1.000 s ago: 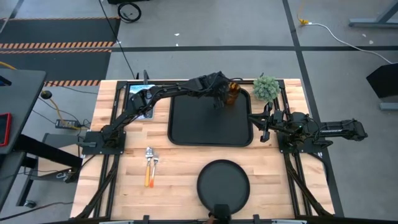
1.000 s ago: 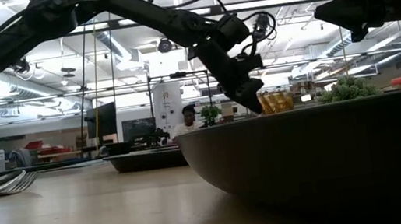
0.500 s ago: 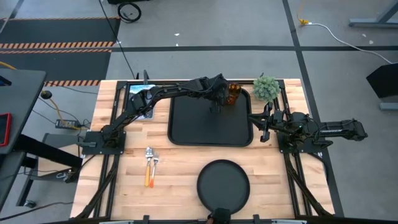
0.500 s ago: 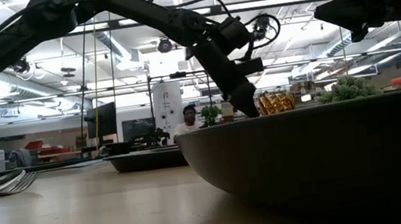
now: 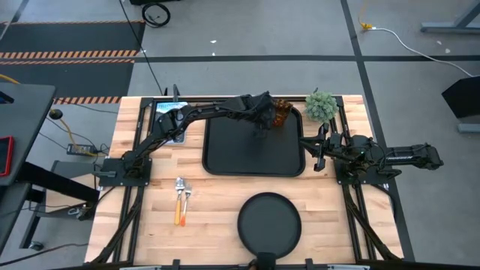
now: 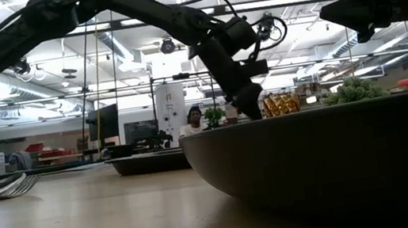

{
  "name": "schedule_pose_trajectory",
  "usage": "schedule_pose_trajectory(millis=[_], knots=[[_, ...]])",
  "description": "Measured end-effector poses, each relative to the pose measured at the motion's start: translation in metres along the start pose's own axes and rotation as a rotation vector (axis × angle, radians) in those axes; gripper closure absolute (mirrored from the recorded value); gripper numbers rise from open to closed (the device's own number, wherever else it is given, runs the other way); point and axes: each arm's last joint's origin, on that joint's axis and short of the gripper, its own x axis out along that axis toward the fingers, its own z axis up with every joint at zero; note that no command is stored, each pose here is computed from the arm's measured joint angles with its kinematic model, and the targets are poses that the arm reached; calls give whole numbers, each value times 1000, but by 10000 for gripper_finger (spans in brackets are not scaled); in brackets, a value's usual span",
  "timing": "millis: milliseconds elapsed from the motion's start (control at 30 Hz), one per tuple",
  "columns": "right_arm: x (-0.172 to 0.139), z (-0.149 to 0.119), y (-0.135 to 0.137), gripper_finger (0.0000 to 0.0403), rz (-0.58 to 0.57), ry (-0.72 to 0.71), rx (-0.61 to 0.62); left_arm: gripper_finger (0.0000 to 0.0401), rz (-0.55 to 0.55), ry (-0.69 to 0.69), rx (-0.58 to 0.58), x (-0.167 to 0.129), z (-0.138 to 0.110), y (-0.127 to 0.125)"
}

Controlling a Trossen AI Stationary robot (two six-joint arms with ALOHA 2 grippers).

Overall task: Pick and place plate/cup/fork/spoon on tray
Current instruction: Put the brown cup on the black tray

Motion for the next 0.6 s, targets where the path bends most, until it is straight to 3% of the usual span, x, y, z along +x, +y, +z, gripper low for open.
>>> schedule_pose_trajectory(millis=[333, 600], knots=[[0, 0, 0, 334, 0, 0, 0, 230, 42, -102, -25, -1, 10, 5], [0, 0, 0, 334, 0, 0, 0, 230, 16, -159, -27, -1, 14, 5]])
